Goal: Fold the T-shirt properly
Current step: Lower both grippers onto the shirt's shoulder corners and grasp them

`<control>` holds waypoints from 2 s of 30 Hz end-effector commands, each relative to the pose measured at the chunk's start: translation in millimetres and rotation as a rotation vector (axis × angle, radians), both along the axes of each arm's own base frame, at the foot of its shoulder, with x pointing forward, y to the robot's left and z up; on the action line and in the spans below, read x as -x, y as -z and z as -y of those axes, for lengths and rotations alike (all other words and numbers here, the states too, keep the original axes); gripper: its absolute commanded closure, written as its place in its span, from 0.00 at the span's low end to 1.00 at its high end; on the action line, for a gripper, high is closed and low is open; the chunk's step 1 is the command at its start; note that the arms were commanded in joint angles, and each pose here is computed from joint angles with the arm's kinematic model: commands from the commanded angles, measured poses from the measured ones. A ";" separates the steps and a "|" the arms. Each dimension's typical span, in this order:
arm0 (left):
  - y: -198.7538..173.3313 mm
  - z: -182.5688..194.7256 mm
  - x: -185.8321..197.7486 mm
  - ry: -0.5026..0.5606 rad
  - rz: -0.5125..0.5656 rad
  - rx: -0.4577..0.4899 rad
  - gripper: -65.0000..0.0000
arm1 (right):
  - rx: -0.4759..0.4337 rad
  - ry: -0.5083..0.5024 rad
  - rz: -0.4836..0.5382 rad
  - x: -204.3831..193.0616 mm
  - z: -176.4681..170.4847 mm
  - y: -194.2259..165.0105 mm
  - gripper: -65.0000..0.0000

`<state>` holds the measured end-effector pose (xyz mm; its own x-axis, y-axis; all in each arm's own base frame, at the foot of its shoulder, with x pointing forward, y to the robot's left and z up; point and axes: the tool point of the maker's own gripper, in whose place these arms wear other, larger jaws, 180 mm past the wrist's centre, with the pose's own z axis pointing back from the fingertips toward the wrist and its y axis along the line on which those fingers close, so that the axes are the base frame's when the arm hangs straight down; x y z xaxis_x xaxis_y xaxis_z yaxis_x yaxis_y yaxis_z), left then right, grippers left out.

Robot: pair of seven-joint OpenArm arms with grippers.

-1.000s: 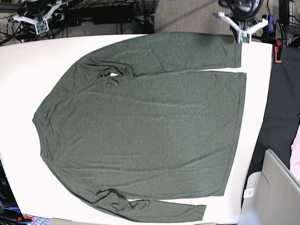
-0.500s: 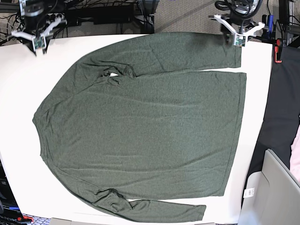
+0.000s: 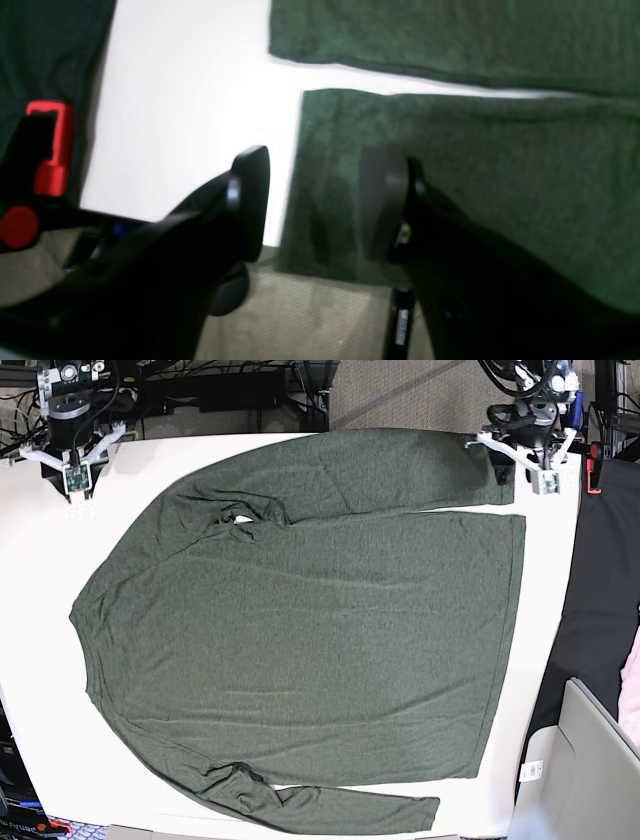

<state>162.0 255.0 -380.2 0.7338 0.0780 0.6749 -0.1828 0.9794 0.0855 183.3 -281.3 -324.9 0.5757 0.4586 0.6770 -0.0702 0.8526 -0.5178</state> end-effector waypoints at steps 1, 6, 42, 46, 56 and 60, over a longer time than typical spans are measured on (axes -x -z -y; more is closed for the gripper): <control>-5.8 -5.1 -1.9 -0.002 0.020 -0.020 0.55 | 0.016 -0.012 0.036 -4.6 1.0 -10.2 0.75; 14.7 0.4 12.3 -0.043 -0.058 0.086 0.55 | 0.014 -0.011 0.056 -10.9 0.9 -13.9 0.75; 29.4 45.6 13.4 0.028 -0.101 0.250 1.00 | -0.123 0.148 -0.007 -15.6 2.9 2.4 0.75; 28.5 45.9 12.8 0.029 -0.098 0.249 1.00 | -0.287 0.190 -0.067 -25.5 -11.3 12.2 0.67; 28.8 46.2 13.5 0.028 -0.100 0.251 1.00 | -0.533 0.220 -0.093 -40.6 -45.0 19.9 0.49; 28.8 46.2 13.5 0.028 -0.100 0.251 1.00 | -0.583 0.257 -0.104 -45.0 -48.6 34.0 0.49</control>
